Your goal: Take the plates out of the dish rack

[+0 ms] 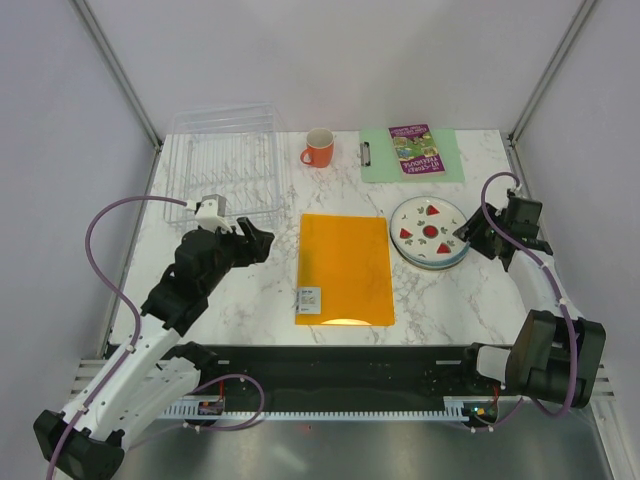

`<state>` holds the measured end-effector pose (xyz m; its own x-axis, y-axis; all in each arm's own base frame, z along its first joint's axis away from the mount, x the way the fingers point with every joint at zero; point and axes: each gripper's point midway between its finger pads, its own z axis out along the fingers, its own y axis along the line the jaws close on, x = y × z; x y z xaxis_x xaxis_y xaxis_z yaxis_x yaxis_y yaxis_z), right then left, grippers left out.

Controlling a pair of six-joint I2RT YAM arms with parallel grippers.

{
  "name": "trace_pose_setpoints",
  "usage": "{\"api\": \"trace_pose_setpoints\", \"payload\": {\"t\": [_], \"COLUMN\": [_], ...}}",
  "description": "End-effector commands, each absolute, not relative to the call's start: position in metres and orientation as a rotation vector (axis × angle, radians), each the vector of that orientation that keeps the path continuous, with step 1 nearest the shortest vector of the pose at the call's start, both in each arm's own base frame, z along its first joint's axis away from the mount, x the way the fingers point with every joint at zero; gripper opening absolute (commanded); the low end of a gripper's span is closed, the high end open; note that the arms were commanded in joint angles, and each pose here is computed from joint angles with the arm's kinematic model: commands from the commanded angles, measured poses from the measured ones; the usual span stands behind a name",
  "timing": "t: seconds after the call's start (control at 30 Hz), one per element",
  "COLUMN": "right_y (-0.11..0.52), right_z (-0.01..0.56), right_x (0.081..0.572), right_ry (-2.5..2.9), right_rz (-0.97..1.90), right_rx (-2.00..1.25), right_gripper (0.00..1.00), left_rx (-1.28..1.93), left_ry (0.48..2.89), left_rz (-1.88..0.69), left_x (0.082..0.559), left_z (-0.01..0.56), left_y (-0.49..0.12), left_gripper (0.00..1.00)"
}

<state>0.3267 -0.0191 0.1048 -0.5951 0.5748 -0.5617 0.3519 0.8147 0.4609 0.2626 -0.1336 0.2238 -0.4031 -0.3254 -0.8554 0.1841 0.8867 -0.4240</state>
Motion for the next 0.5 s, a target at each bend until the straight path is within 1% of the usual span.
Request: {"api": "trace_pose_setpoints", "payload": {"t": [0.0,0.2,0.3,0.33,0.37,0.43,0.47], "right_y": [-0.025,-0.031,-0.033,-0.031,-0.032,-0.032,-0.030], "right_z": [0.107,0.110,0.123,0.130,0.139,0.158,0.169], "right_x": [0.332,0.327,0.324,0.322,0.323,0.319,0.320], "right_ry": [2.243,2.252,2.245,2.235,2.218,2.182,2.159], "right_rz": [0.366,0.309,0.287,0.287,0.282,0.269,0.277], "right_rx": [0.658,0.645,0.615,0.598,0.585,0.551,0.520], "right_gripper": [0.63,0.64,0.65,0.67,0.69,0.74,0.82], "left_rx": [-0.078,-0.081,-0.092,-0.095,-0.090,-0.067,-0.063], "left_ry": [1.880,1.884,1.892,1.897,1.897,1.917,1.920], "left_rz": [-0.509,-0.500,-0.476,-0.467,-0.462,-0.442,-0.434], "left_x": [0.265,0.266,0.267,0.267,0.267,0.268,0.269], "left_z": [0.231,0.229,0.226,0.225,0.226,0.222,0.224], "left_y": [-0.128,-0.127,-0.123,-0.122,-0.122,-0.122,-0.122], "left_gripper": [0.79,0.79,0.83,0.88,0.89,1.00,1.00]}}
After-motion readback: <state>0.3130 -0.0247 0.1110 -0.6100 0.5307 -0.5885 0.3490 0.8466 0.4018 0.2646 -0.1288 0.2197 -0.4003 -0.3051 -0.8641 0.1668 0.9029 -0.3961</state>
